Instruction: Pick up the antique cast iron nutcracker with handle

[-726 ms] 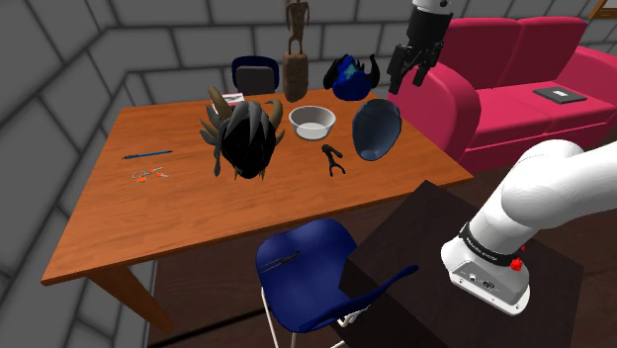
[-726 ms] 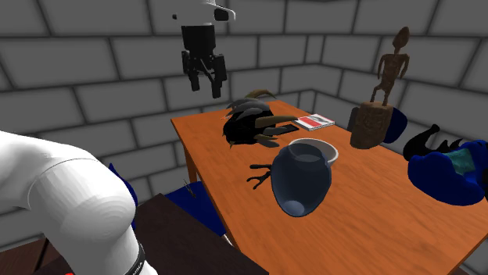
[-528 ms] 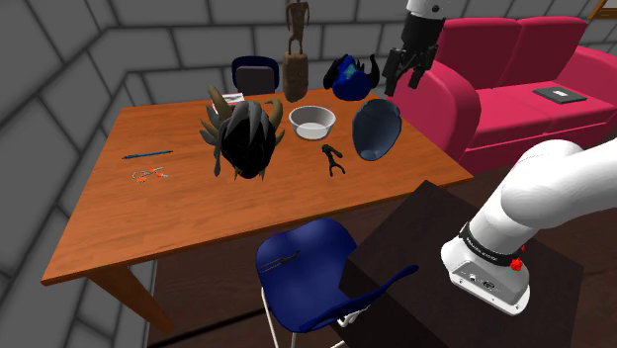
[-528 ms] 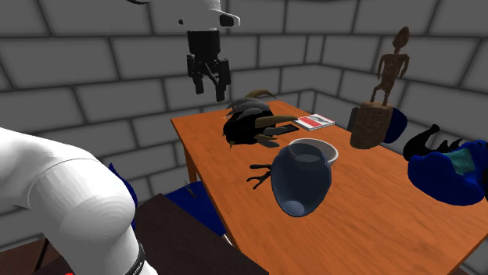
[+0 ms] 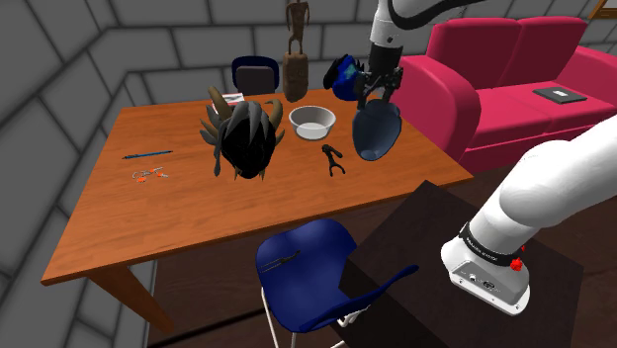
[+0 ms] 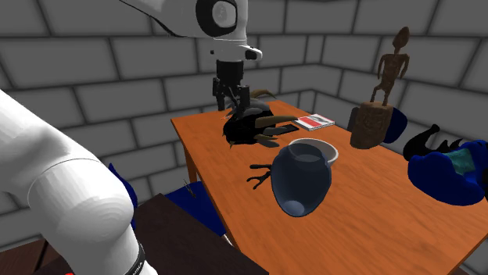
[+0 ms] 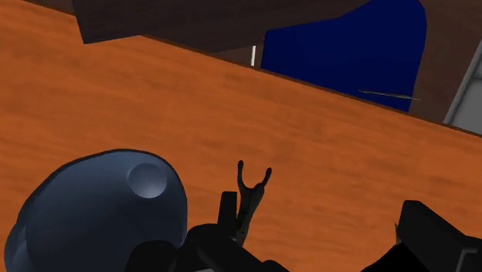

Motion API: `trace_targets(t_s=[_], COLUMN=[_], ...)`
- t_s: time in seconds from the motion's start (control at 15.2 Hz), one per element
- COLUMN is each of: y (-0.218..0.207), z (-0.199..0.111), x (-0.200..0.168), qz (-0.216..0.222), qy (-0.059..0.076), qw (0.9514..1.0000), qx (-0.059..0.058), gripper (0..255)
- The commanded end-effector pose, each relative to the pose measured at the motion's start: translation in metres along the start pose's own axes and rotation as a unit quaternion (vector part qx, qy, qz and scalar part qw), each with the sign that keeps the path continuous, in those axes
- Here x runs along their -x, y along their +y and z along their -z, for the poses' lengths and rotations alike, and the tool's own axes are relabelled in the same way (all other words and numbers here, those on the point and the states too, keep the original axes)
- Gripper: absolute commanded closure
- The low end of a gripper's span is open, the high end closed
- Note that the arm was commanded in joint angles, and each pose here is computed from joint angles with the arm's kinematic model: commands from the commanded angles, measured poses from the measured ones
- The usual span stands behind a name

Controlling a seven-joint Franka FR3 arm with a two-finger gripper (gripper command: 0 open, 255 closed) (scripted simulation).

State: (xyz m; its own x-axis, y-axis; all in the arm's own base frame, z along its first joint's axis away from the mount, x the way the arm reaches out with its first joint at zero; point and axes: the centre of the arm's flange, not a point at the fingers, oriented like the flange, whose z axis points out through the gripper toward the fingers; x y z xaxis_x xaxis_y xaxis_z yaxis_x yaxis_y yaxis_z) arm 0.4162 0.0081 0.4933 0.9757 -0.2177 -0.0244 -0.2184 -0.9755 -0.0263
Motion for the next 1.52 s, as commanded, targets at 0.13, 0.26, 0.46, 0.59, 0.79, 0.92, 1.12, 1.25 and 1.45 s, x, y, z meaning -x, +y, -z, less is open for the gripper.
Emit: trace_targets(t_s=[0.13,0.26,0.46,0.59,0.79,0.92,1.12,1.25,1.45], y=[0.004,0.006,0.009,0.012,0.016,0.02,0.025,0.029,0.036], z=[-0.04,-0.06,-0.09,-0.11,-0.142,-0.163,-0.195,-0.217,-0.25], x=[-0.041,-0.061,-0.09,-0.109,-0.137,-0.155,-0.182,-0.199,-0.223], qz=[-0.021,-0.031,-0.047,-0.057,-0.072,-0.082,-0.098,-0.108,-0.123], qy=[-0.014,-0.021,-0.032,-0.04,-0.051,-0.058,-0.069,-0.076,-0.087], qw=[0.9997,0.9993,0.9984,0.9975,0.996,0.9948,0.9927,0.9911,0.9884], qx=[-0.003,-0.005,-0.007,-0.009,-0.011,-0.013,-0.016,-0.017,-0.02], gripper=[0,0,0,0,0,0,0,0,0])
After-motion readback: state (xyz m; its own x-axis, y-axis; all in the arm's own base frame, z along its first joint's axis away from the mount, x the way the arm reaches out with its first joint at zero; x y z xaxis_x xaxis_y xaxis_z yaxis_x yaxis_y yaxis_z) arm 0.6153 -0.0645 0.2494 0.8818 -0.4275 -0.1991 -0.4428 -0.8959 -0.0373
